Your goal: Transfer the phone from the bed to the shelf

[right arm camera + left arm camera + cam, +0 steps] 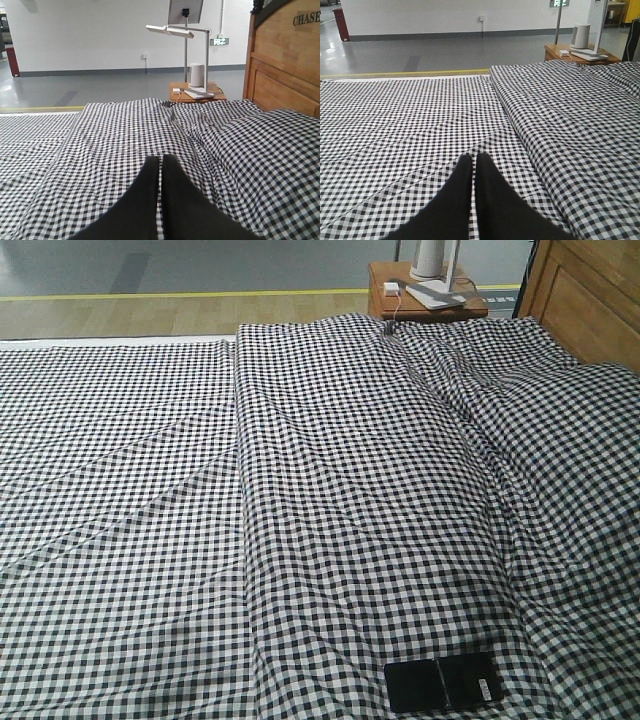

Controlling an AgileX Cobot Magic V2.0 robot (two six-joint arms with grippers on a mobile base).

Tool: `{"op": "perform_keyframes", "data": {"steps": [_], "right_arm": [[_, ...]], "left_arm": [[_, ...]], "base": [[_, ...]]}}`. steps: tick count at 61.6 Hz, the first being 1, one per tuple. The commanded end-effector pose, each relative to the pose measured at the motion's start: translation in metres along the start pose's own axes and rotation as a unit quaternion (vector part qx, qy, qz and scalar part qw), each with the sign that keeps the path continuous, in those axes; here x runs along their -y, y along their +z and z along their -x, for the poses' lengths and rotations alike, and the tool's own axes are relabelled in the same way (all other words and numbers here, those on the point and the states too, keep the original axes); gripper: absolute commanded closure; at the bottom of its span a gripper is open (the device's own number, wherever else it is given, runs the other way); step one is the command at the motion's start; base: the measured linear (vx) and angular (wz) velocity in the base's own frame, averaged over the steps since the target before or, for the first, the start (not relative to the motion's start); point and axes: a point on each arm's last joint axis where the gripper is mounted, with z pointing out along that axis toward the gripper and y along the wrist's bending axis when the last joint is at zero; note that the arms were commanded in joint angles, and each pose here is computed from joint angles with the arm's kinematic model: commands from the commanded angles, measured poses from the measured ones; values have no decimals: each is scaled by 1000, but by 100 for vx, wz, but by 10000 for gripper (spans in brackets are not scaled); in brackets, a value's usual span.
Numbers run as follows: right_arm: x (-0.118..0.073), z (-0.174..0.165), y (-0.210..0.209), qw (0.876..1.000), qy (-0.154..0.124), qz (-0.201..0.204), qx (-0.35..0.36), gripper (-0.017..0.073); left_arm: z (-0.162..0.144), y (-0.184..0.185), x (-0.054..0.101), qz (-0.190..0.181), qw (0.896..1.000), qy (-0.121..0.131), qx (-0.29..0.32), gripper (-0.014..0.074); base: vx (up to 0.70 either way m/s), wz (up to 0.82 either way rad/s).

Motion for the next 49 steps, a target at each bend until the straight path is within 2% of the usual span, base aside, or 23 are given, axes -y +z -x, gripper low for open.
{"op": "perform_keyframes", "data": {"steps": [1, 14, 20, 41, 49], "right_arm": [[1, 10, -1, 998, -7, -5, 60, 568], [1, 23, -4, 990, -26, -11, 136, 568], [1, 32, -6, 985, -26, -12, 168, 568], [-1, 86, -22, 971, -26, -10, 236, 568], [-2, 107, -25, 971, -26, -9, 236, 568]], "left_arm": [[6, 0, 0, 1, 999, -5, 38, 593], [6, 0, 0, 1, 999, -5, 38, 593], [6, 0, 0, 1, 999, -5, 38, 593], [6, 0, 0, 1, 999, -5, 38, 593], [6, 0, 0, 1, 999, -5, 38, 593]], "base": [[0, 0], [0, 0], [0, 0], [0, 0], [0, 0]]}}
